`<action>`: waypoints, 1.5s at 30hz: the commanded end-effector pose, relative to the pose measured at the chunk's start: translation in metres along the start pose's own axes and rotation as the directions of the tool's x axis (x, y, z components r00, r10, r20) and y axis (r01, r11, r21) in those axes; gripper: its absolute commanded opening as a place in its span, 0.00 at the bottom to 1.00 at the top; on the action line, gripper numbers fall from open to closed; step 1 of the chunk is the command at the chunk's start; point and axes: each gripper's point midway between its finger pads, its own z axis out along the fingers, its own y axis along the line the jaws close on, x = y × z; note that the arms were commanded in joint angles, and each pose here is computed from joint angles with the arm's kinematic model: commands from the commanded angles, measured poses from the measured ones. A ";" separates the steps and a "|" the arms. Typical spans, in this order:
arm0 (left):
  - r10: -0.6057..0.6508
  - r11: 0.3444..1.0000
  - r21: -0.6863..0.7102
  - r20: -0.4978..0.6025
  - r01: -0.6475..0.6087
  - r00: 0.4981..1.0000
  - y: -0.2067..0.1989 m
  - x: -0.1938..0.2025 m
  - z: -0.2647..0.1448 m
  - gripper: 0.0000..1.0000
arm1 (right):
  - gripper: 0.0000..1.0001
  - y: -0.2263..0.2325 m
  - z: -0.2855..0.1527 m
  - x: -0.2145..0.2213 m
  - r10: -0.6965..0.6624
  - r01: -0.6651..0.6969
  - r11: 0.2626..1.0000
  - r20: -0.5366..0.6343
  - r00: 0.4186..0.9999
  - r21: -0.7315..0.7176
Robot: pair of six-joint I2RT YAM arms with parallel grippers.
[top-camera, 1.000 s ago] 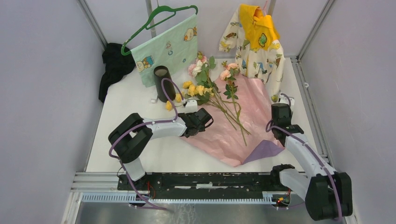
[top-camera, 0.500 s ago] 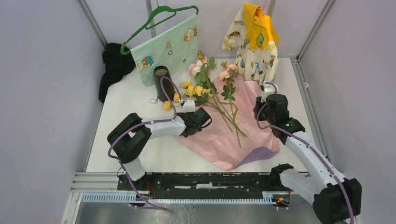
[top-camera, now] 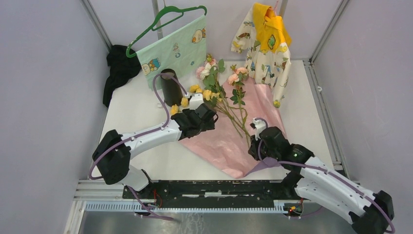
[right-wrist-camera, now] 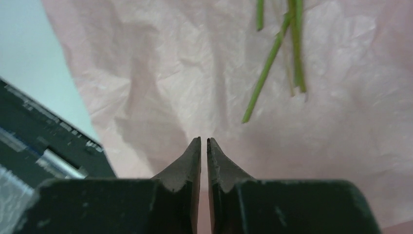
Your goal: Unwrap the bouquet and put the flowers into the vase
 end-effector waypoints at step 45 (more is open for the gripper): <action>0.866 0.115 0.915 0.099 -0.388 0.490 -0.170 0.235 -0.150 0.70 | 0.34 0.054 -0.179 -0.239 -0.151 -0.124 0.934 0.683 0.715 0.336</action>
